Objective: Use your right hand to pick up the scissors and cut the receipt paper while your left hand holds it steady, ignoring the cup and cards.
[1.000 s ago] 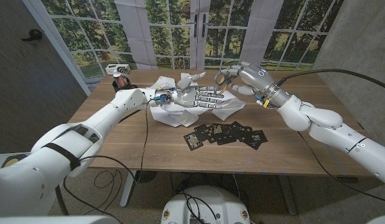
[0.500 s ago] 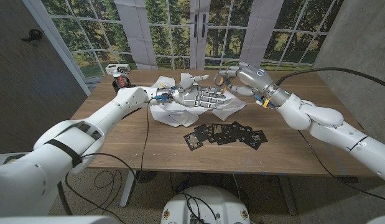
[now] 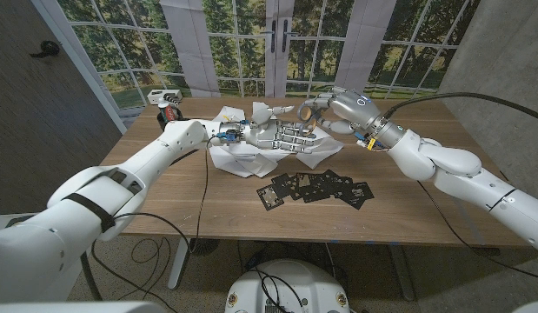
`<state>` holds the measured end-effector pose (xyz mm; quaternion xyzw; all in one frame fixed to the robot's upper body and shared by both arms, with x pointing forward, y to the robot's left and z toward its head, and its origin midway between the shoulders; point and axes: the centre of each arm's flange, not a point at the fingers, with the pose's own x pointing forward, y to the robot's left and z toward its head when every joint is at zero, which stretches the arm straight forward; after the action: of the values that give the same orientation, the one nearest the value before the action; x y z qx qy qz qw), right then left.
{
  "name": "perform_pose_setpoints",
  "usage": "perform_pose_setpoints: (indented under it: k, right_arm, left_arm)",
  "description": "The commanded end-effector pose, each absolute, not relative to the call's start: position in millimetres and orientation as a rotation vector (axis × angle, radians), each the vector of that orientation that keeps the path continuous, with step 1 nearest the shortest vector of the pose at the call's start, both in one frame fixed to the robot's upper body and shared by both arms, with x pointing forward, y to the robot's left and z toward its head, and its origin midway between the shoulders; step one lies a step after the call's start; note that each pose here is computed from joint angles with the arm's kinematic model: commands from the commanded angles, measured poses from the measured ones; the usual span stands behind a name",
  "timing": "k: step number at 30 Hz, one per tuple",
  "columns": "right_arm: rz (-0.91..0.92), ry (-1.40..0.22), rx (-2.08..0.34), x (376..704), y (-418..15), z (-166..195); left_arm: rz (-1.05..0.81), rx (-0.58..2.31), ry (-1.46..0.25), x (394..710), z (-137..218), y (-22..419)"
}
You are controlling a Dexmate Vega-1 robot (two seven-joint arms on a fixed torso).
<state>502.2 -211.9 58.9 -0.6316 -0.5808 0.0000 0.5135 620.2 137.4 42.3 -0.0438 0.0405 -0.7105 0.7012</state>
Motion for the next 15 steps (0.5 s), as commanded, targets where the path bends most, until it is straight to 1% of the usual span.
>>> perform_pose_setpoints:
  k: [1,15]
  right_arm:
    - [-0.028,-1.401,-1.545,499.5,-210.8,62.3]
    - [-0.034,-1.42,-1.544,498.1,-206.5,64.5]
  left_arm:
    - [-1.585,-0.095,0.106,620.2,41.0,135.2]
    - [-1.591,-0.093,0.124,623.4,39.5,132.1]
